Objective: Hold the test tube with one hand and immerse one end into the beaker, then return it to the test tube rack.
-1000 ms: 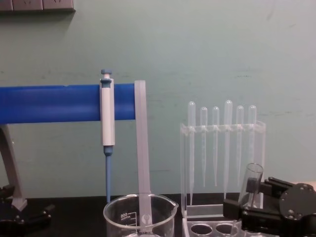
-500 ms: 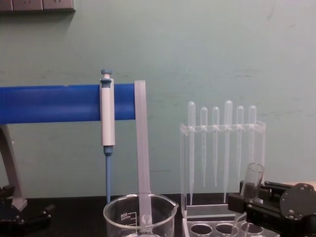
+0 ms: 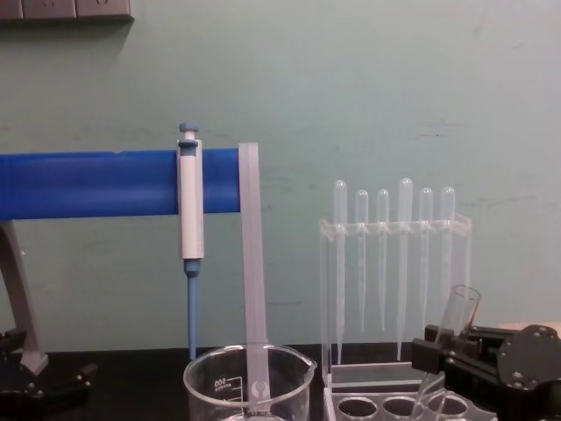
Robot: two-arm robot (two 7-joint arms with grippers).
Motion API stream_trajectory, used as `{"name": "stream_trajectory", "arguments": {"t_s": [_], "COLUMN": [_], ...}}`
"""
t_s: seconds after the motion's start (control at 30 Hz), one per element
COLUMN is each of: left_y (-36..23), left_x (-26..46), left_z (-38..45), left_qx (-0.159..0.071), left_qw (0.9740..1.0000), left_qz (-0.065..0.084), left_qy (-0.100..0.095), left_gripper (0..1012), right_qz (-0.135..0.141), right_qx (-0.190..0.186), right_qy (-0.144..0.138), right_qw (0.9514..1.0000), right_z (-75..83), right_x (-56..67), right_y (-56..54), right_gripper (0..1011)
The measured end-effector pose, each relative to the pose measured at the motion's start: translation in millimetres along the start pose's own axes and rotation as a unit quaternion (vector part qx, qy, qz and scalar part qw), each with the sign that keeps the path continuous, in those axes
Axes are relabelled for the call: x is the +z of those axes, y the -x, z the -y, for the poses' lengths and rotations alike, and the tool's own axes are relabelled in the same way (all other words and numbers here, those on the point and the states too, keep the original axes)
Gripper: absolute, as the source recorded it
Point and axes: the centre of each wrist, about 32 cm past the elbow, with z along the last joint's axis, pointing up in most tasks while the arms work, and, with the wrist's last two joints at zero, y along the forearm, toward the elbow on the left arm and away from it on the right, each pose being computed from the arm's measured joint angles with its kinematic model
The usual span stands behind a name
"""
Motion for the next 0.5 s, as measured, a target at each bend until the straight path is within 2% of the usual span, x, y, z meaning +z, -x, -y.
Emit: {"name": "stream_trajectory", "arguments": {"t_s": [0.13, 0.3, 0.5], "left_y": [0.0, 0.0, 0.0], "left_x": [0.0, 0.0, 0.0], "left_z": [0.0, 0.0, 0.0], "left_qx": [0.0, 0.0, 0.0], "left_qw": [1.0, 1.0, 1.0], "left_qz": [0.0, 0.0, 0.0], "left_qy": [0.0, 0.0, 0.0], "left_gripper": [1000, 1000, 1000], "right_qz": [0.008, 0.016, 0.012], "right_qx": [0.0, 0.001, 0.002], "right_qy": [0.002, 0.008, 0.008], "right_qw": [1.0, 0.9998, 0.9999], "right_z": [0.1, -0.9, -4.0], "right_x": [4.9, 18.3, 35.8], "right_y": [-0.7, -5.2, -10.6], "right_gripper": [225, 225, 225]}}
